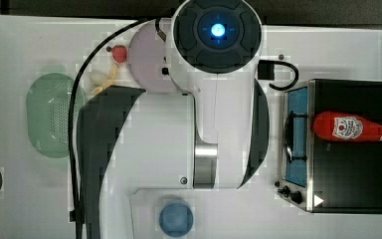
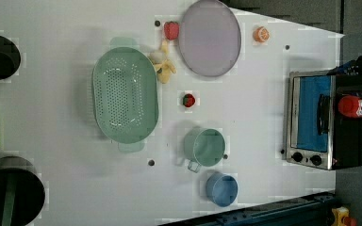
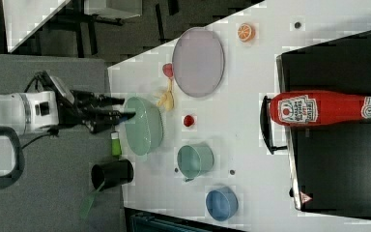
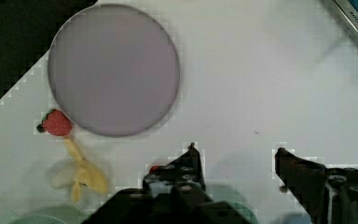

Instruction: Pick Ketchup from oven and place it on table.

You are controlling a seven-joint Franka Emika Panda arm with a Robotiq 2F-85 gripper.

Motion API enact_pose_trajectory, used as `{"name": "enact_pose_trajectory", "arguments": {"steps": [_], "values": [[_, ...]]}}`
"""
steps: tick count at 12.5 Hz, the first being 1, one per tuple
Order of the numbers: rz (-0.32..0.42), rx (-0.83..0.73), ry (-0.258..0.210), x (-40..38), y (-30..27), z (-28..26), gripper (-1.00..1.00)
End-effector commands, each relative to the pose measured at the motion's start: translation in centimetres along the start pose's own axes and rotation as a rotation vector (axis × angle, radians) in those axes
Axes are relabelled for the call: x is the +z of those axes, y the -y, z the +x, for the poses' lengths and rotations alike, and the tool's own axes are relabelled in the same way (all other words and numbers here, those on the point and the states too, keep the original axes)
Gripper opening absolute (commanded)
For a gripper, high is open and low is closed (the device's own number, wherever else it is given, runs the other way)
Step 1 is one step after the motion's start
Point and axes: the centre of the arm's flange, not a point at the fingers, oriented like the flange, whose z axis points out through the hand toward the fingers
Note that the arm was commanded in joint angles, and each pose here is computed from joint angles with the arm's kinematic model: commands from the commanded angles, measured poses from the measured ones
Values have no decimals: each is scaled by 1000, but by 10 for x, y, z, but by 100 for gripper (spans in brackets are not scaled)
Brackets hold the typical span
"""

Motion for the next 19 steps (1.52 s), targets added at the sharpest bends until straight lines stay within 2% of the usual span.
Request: {"name": "enact_pose_trajectory", "arguments": {"steps": [1, 3, 6, 10, 14, 16, 19], "values": [[22, 127, -32, -88, -96, -41, 58], [24, 132, -32, -88, -98, -40, 100], [38, 183, -35, -87, -118, -20, 100], [75, 362, -50, -71, -186, 48, 100], [99, 534, -101, -39, -255, 113, 100], [93, 596, -136, -20, -279, 140, 100], [35, 658, -136, 18, -297, 174, 100]]}}
